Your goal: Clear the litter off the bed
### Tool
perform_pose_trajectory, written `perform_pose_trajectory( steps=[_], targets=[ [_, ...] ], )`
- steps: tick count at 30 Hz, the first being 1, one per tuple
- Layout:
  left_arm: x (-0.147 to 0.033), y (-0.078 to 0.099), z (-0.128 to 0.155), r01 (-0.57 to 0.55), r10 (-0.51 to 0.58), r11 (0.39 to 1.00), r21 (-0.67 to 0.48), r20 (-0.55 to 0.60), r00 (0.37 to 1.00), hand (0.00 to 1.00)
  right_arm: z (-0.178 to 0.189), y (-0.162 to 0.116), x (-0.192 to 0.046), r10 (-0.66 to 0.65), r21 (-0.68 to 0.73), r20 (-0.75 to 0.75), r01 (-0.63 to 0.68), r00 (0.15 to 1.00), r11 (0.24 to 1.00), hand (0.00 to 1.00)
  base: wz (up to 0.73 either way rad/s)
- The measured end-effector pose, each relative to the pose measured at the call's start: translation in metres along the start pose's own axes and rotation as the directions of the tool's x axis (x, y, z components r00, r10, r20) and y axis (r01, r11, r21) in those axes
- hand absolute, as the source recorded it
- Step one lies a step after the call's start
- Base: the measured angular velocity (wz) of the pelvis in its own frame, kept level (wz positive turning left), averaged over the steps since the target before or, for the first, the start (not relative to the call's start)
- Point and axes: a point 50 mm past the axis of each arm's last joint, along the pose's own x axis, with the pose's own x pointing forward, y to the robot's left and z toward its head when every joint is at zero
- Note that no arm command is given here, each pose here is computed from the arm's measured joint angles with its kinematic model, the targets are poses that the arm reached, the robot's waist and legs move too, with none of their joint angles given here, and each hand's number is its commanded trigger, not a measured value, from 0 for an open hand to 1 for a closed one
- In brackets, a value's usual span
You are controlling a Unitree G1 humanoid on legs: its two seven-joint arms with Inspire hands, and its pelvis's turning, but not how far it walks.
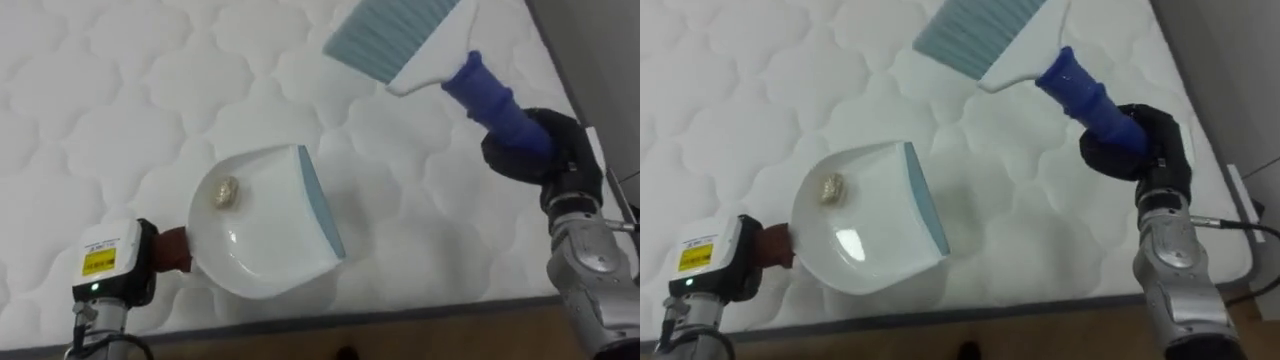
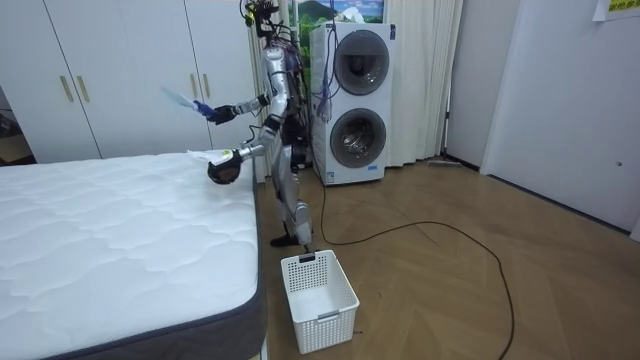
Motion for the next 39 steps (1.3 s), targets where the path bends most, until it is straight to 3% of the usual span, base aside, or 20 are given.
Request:
perform_pose_trajectory(
  steps=[1,2,10,17,26,39],
  targets=[
    [0.000,0.000,0.000,-0.004,0.004,1.000,-0.003,0.002,1.000,1.00,0.000,-0.001,0.000,-0.010,0.005,-0.002,0.010,1.000,1.000,0.22,-0.04],
    [-0.001,0.002,0.002,-0.013,0.013,1.000,-0.009,0.007,1.000,1.00,0.000,-0.002,0.000,-0.028,0.020,-0.005,0.028,1.000,0.999,0.00,-0.05],
    [-0.011,0.002,0.000,-0.027,0.027,0.999,-0.021,-0.012,1.000,1.00,-0.003,-0.014,-0.002,-0.093,0.030,-0.016,0.094,0.995,0.995,0.00,-0.04],
    [-0.019,0.002,0.017,-0.055,0.054,0.995,-0.083,-0.009,0.998,1.00,-0.022,-0.010,-0.012,-0.078,0.069,-0.115,0.087,0.990,0.994,0.00,-0.03],
    [-0.016,0.012,0.034,-0.095,0.100,0.986,-0.138,0.026,0.995,1.00,-0.029,-0.009,-0.017,-0.081,0.117,-0.146,0.099,0.986,0.988,0.00,0.01],
    [-0.016,0.008,0.041,-0.039,0.045,0.986,-0.165,0.030,0.999,1.00,-0.058,-0.001,-0.041,-0.024,0.137,-0.238,0.058,0.971,0.989,0.00,-0.03]
  ],
)
